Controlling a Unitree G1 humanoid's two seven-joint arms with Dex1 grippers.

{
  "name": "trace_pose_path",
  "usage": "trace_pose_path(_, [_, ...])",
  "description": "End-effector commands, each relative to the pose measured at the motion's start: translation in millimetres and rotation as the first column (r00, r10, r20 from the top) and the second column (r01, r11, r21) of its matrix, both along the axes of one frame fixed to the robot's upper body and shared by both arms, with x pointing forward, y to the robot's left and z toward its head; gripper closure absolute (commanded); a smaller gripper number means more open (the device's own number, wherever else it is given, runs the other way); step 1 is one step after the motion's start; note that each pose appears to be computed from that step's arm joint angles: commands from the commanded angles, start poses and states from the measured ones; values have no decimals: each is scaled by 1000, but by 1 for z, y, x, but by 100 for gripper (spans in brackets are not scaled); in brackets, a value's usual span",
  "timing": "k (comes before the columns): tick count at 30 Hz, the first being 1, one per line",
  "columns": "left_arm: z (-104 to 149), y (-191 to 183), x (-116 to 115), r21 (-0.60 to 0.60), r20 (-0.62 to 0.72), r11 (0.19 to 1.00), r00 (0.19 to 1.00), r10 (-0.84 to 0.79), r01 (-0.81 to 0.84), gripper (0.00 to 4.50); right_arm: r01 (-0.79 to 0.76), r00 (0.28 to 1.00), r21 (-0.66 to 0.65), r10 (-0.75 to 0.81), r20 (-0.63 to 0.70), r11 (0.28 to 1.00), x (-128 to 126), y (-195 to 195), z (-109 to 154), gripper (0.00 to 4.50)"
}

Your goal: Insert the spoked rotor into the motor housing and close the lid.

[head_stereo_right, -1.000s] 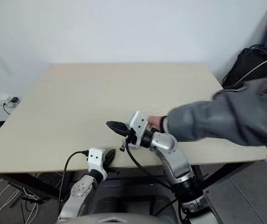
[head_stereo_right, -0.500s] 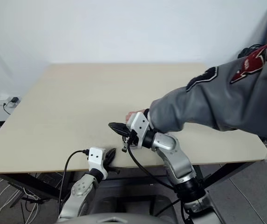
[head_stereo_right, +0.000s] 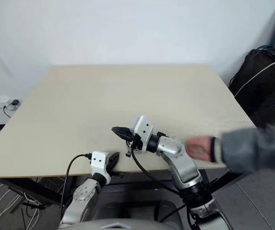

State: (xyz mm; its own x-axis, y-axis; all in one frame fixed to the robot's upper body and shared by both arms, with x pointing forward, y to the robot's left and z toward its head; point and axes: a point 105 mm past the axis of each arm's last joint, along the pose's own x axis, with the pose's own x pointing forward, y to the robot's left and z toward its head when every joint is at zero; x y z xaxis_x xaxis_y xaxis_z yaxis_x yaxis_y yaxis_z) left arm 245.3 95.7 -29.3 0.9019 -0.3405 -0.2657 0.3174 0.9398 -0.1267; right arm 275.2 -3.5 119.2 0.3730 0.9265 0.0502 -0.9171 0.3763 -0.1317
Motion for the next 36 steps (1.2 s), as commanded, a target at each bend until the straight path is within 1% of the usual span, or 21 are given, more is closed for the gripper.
trace_pose_path(1, [16, -5, 8, -13, 63, 1000, 998, -13, 14, 450, -5, 999, 18, 4, 37, 1000, 2, 1, 11, 447])
trace_pose_path(5, [16, -5, 8, -13, 63, 1000, 998, -14, 15, 450, 101, 994, 32, -102, 46, 994, 17, -5, 16, 447])
trace_pose_path(6, [16, -5, 8, -13, 63, 1000, 998, -15, 15, 450, 150, 987, 25, -151, 46, 988, 24, -9, 15, 447])
trace_pose_path(8, [16, -6, 8, -14, 63, 1000, 998, -15, 16, 450, 301, 951, 10, -300, 73, 954, 44, -20, 14, 447])
trace_pose_path(12, [16, -6, 8, -14, 62, 1000, 998, -17, 17, 450, 560, 827, -59, -553, 100, 827, 77, -50, 4, 447])
trace_pose_path(13, [16, -6, 8, -14, 62, 1000, 998, -17, 18, 450, 601, 798, -80, -592, 113, 795, 83, -57, 1, 447])
trace_pose_path(16, [16, -7, 8, -14, 61, 1000, 998, -18, 19, 450, 696, 716, -211, -684, 139, 686, 96, -86, -19, 447])
trace_pose_path(18, [16, -7, 7, -14, 60, 1000, 998, -17, 18, 450, 711, 696, -285, -701, 155, 643, 98, -98, -28, 447])
trace_pose_path(20, [16, -7, 7, -14, 60, 1000, 998, -17, 18, 450, 699, 699, -380, -691, 186, 606, 97, -108, -39, 447])
trace_pose_path(22, [15, -6, 7, -13, 60, 1000, 998, -14, 15, 450, 611, 772, -499, -603, 201, 615, 87, -111, -53, 447])
trace_pose_path(23, [15, -6, 7, -13, 59, 1000, 998, -14, 14, 450, 580, 794, -538, -573, 204, 612, 82, -112, -56, 447])
trace_pose_path(25, [15, -6, 7, -13, 59, 1000, 998, -14, 14, 450, 515, 837, -597, -513, 194, 615, 74, -113, -61, 447])
trace_pose_path(26, [15, -6, 7, -13, 59, 1000, 998, -14, 15, 450, 473, 863, -611, -475, 175, 634, 68, -111, -61, 447])
trace_pose_path(27, [15, -6, 7, -13, 59, 1000, 998, -14, 15, 450, 432, 887, -612, -434, 156, 662, 63, -107, -60, 447])
trace_pose_path(29, [15, -6, 6, -12, 58, 1000, 998, -17, 18, 450, 306, 945, -595, -315, 92, 743, 46, -93, -54, 447])
trace_pose_path(30, [15, -6, 6, -13, 58, 1000, 998, -18, 19, 450, 265, 959, -587, -272, 78, 765, 40, -89, -51, 447])
trace_pose_path(32, [15, -6, 6, -14, 57, 1000, 998, -19, 20, 450, 214, 974, -546, -218, 58, 810, 33, -81, -43, 447])
trace_pose_path(34, [15, -7, 6, -14, 57, 1000, 998, -20, 21, 450, 198, 978, -491, -203, 43, 849, 31, -75, -35, 447])
trace_pose_path(36, [15, -7, 6, -15, 56, 1000, 998, -21, 22, 450, 178, 982, -456, -187, 25, 872, 30, -71, -32, 447])
